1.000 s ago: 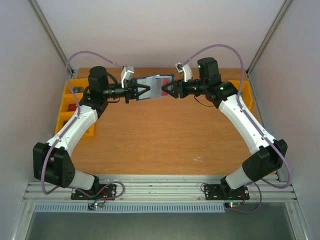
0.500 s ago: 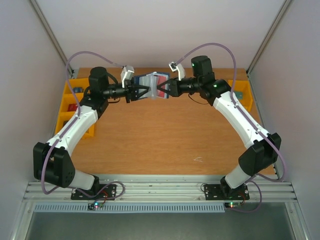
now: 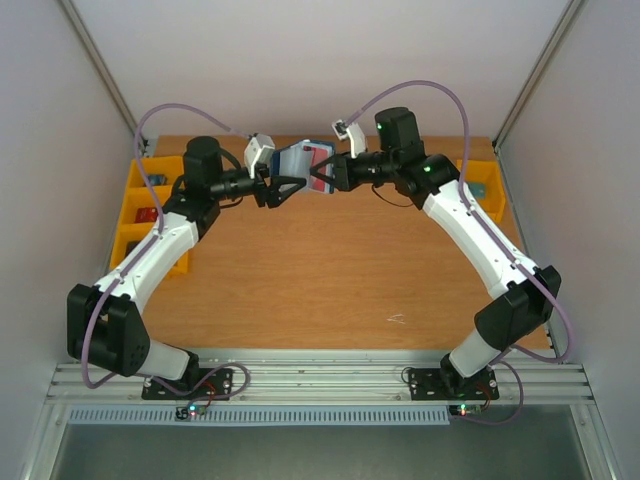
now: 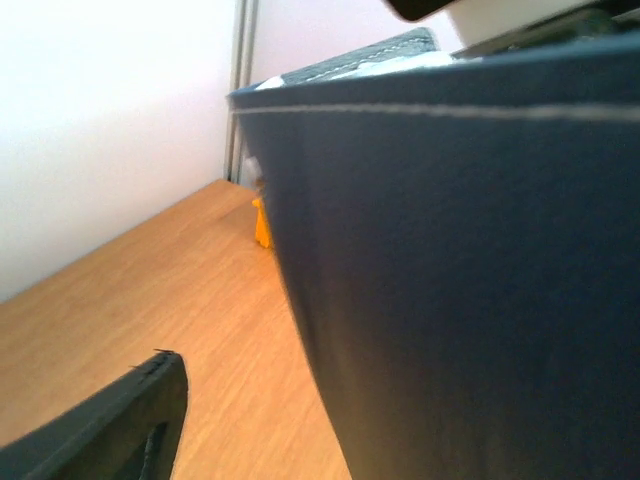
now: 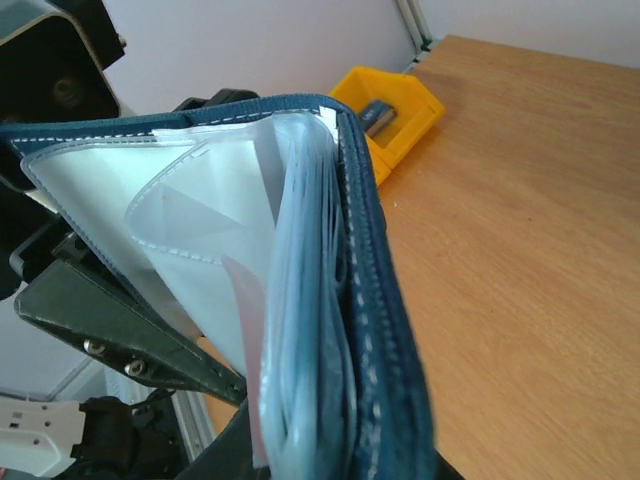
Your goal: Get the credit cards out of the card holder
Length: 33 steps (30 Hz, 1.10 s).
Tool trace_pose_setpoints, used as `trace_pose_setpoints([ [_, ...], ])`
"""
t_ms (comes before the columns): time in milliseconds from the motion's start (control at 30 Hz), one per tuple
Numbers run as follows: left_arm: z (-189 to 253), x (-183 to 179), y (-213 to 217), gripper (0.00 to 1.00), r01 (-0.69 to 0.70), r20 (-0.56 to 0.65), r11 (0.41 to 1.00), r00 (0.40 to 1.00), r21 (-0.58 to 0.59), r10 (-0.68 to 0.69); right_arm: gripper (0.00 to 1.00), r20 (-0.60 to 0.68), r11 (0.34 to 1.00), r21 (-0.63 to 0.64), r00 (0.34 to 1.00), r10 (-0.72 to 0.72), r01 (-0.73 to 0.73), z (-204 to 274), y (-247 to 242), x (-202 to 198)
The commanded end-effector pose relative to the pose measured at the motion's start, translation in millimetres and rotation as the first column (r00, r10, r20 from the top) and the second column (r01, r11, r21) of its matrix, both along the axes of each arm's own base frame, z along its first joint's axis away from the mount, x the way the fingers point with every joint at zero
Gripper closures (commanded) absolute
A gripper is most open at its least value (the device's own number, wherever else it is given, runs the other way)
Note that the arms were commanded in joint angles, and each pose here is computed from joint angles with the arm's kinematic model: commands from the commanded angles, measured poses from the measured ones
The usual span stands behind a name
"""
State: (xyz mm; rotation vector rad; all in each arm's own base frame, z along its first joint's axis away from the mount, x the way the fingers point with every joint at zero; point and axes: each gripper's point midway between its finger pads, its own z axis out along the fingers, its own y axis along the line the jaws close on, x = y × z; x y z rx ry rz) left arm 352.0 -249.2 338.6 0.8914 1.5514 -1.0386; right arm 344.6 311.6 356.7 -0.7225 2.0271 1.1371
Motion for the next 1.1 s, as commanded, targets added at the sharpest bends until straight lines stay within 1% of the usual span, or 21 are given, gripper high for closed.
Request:
trace_pose_setpoints([
  [0,5,17,5,0.45,-0.107,0.053,0.994,0.993,0.022,0.105,0.99,0.052,0.999,0.004,0.998,0.047,-0.048,13,5,-6],
  [67,5,16,6,0.77,-0.108,0.043,0.994,0.993,0.025,0.107,0.99,0.059,0.997,0.013,0.996,0.07,-0.071,16,4,-11],
  [100,5,14,5,0.91,-0.095,0.039,0.995,0.995,0.023,0.094,0.98,0.055,0.997,0.017,0.996,0.071,-0.072,16,2,-11],
  [133,6,11,4,0.99,-0.079,0.035,0.997,0.996,0.019,0.078,0.95,0.046,0.997,0.025,0.997,0.067,-0.069,17,-2,-10],
  [167,6,8,3,1.0,-0.065,0.024,0.998,0.998,0.013,0.065,0.89,0.032,0.998,0.03,0.998,0.061,-0.062,16,-6,-9],
  [300,8,1,0,1.0,-0.029,-0.029,0.999,0.999,-0.022,0.028,0.7,0.004,1.0,0.014,1.0,0.003,-0.003,8,-26,-2],
  [400,12,0,-1,1.0,-0.013,-0.028,0.999,1.0,-0.036,0.012,0.64,-0.002,1.0,0.012,1.0,-0.01,0.01,5,-31,-3],
  [467,13,-2,-2,1.0,-0.001,-0.023,0.999,1.0,-0.04,0.0,0.63,-0.006,1.0,0.014,1.0,-0.008,0.008,4,-31,-3],
  [567,14,-4,-3,1.0,0.012,-0.015,0.999,1.0,-0.04,-0.012,0.68,-0.011,1.0,0.026,1.0,-0.005,0.005,5,-29,-2],
  [633,14,-5,-3,1.0,0.014,-0.017,0.999,1.0,-0.04,-0.015,0.77,-0.012,0.999,0.034,1.0,0.001,0.0,5,-28,-2],
  [700,13,-5,-2,1.0,0.009,-0.022,0.999,1.0,-0.039,-0.01,0.89,-0.015,0.999,0.043,1.0,0.014,-0.013,6,-27,-3],
  [733,11,-2,-1,1.0,-0.006,-0.033,0.999,0.999,-0.038,0.005,0.96,-0.019,0.999,0.047,1.0,0.018,-0.018,6,-27,-4],
  [767,9,3,1,1.0,-0.041,-0.046,0.999,0.998,-0.033,0.04,0.98,-0.024,0.999,0.047,1.0,0.016,-0.015,5,-27,-3],
  [800,6,12,5,0.98,-0.102,-0.057,0.995,0.993,-0.023,0.1,0.99,-0.032,0.999,0.044,0.999,0.005,-0.004,4,-29,-2],
  [833,-2,26,14,0.84,-0.204,-0.083,0.979,0.976,0.005,0.203,0.99,-0.043,0.999,0.031,0.999,-0.022,0.023,1,-33,2],
  [867,-11,42,26,0.63,-0.318,-0.108,0.947,0.941,0.039,0.32,0.99,-0.058,0.998,0.012,0.997,-0.057,0.058,-5,-38,7],
  [900,-22,59,44,0.56,-0.447,-0.119,0.89,0.883,0.088,0.455,0.99,-0.076,0.995,-0.014,0.992,-0.096,0.095,-11,-44,11],
  [933,-37,73,63,0.53,-0.555,-0.126,0.817,0.809,0.154,0.574,0.99,-0.088,0.989,-0.048,0.986,-0.143,0.139,-18,-50,17],
  [1000,-61,93,100,0.51,-0.702,-0.071,0.653,0.664,0.286,0.745,0.99,-0.114,0.961,-0.146,0.96,-0.254,0.237,-36,-65,28],
  [1033,-72,98,115,0.51,-0.734,-0.038,0.584,0.611,0.347,0.79,0.99,-0.127,0.934,-0.205,0.938,-0.322,0.293,-46,-74,34],
  [1067,-79,102,127,0.51,-0.752,-0.017,0.532,0.572,0.39,0.82,0.99,-0.133,0.898,-0.269,0.91,-0.393,0.348,-56,-85,39],
])
